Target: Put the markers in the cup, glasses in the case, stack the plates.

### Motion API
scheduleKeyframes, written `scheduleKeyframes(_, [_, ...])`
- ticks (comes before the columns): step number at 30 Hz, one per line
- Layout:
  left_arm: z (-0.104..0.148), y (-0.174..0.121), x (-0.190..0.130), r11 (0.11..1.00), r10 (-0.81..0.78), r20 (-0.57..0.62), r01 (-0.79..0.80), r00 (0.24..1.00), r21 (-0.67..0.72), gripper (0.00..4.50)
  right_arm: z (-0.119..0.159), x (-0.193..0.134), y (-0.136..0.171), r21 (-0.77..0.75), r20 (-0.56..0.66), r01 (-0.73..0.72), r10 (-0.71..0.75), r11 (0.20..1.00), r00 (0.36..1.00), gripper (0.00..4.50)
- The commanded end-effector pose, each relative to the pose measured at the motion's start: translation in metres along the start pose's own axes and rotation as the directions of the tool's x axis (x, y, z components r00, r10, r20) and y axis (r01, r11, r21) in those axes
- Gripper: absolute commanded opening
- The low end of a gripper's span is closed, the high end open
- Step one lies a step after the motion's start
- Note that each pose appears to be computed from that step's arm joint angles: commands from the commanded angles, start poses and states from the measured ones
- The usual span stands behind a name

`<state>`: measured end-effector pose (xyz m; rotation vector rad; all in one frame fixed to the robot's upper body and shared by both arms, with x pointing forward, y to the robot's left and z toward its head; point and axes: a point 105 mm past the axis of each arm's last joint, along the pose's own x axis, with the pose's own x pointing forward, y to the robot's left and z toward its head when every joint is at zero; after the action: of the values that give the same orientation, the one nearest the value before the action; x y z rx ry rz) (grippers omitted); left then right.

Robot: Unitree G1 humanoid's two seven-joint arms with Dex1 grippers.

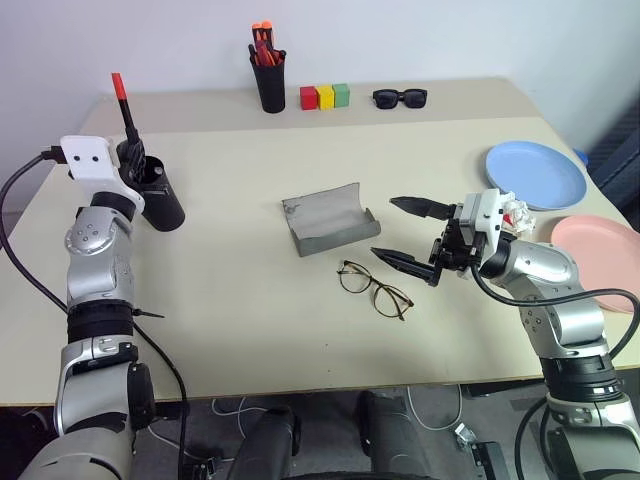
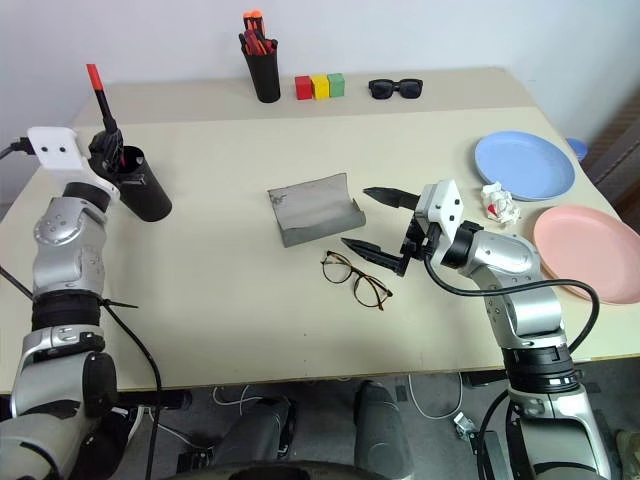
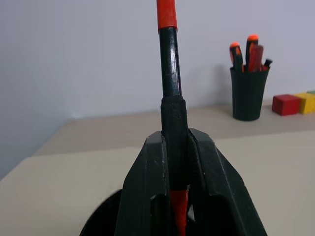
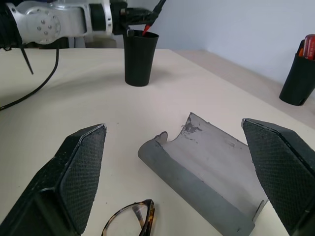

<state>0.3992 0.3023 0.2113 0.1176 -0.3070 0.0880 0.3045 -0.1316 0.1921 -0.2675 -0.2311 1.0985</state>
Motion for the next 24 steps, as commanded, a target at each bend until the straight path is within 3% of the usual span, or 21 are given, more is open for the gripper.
scheduleKeyframes(1, [0.010,0.003,-0.003,1.000,0.005,0.046,-0.006,0.999,0.022,0.02,0.013,-0.001,-0.002,-0.051,0.023,0.005,-0.004,0.999,1.000,4.50])
scheduleKeyframes(10, [0.011,-0.006,-0.007,1.000,-0.018,0.060,0.016,0.998,0.021,4.48,0.014,0.002,-0.002,-0.059,0.027,0.000,0.001,0.998,1.000,4.50])
scheduleKeyframes(15, [0.030,-0.019,-0.004,0.996,-0.084,0.122,0.086,0.989,-0.015,4.48,0.014,0.003,-0.004,-0.065,0.029,0.002,0.000,0.998,1.000,4.50])
scheduleKeyframes(19, [0.059,-0.049,-0.003,0.961,-0.265,0.216,0.277,0.940,-0.028,4.48,0.014,0.004,-0.005,-0.069,0.030,0.008,-0.006,0.998,1.000,4.50])
scheduleKeyframes(22, [0.070,-0.088,-0.004,0.868,-0.457,0.220,0.486,0.862,-0.101,4.48,0.014,0.004,-0.006,-0.074,0.034,0.019,-0.016,0.997,0.999,4.50])
scheduleKeyframes(24, [0.068,-0.130,-0.014,0.729,-0.644,0.181,0.668,0.744,-0.151,4.48,0.013,0.004,-0.007,-0.074,0.034,0.027,-0.024,0.997,0.999,4.50])
